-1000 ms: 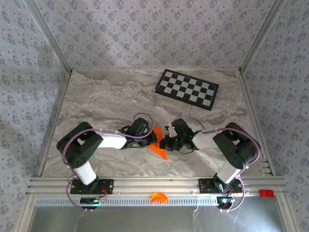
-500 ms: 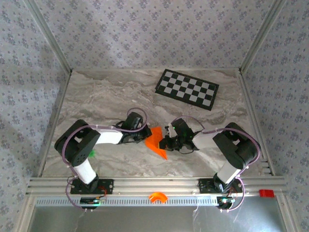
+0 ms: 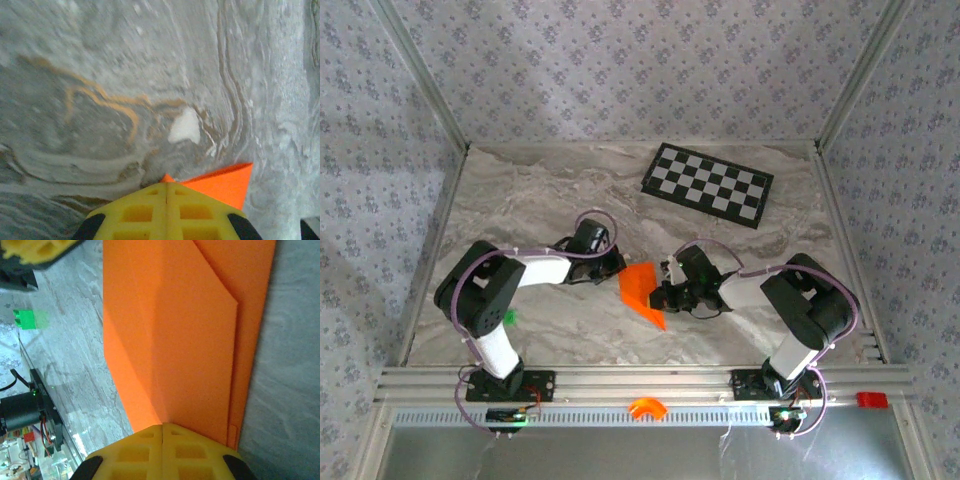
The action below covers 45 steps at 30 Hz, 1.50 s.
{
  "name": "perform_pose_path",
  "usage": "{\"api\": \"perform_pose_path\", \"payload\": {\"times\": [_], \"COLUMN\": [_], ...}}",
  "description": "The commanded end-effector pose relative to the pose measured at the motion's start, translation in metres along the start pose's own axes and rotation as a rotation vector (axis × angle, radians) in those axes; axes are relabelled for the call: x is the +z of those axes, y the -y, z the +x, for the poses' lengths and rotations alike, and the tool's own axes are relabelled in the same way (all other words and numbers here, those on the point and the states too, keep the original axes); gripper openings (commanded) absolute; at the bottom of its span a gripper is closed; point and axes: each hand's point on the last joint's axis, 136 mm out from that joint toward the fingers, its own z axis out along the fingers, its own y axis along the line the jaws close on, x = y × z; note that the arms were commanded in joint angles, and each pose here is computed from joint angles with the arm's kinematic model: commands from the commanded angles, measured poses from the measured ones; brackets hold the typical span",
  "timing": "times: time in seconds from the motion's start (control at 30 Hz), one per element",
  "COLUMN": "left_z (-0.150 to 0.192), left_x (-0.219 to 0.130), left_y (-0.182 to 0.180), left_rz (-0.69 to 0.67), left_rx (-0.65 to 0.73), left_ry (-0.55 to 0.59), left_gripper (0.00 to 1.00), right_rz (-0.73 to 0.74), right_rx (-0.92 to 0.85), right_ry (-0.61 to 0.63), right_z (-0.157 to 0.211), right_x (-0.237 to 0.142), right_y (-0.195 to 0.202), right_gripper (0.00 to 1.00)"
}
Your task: Fold a paper plane with a square sheet of paper (pick it up from the middle)
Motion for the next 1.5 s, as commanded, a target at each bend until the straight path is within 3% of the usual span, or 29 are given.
{"api": "perform_pose_path", "payload": {"times": [0.0, 0.33, 0.67, 0.87, 1.1, 1.3, 1.47], "left_z": [-0.015, -0.017, 0.051, 0.063, 0.071, 0.074, 0.074], "left_x": [0.000, -0.040, -0.015, 0.007, 0.011, 0.008, 0.007], "left_y": [-0.024, 0.016, 0.047, 0.010, -0.030, -0.036, -0.035], "left_rz": [-0.105, -0.079, 0.077, -0.016, -0.136, -0.133, -0.130], "left_rx": [-0.002, 0.097, 0.219, 0.185, 0.151, 0.150, 0.159], "left_ry": [0.045, 0.113, -0.009, -0.042, -0.055, -0.053, -0.055], "left_gripper": [0.05, 0.07, 0.06, 0.05, 0.04, 0.03, 0.03], "right_rz": [0.238, 0.227, 0.227, 0.187, 0.136, 0.141, 0.185], "right_rx": [0.165, 0.165, 0.171, 0.174, 0.091, 0.028, 0.042], "right_ry": [-0.229, -0.242, -0.233, -0.213, -0.128, -0.093, -0.091], "right_z": [0.079, 0.078, 0.073, 0.065, 0.028, 0.003, -0.007], "right_x": [-0.005, -0.010, -0.010, -0.009, -0.017, -0.005, 0.012], "right_y": [0.072, 0.074, 0.073, 0.062, 0.016, -0.012, -0.003], "right_gripper": [0.00, 0.00, 0.00, 0.00, 0.00, 0.00, 0.00]}}
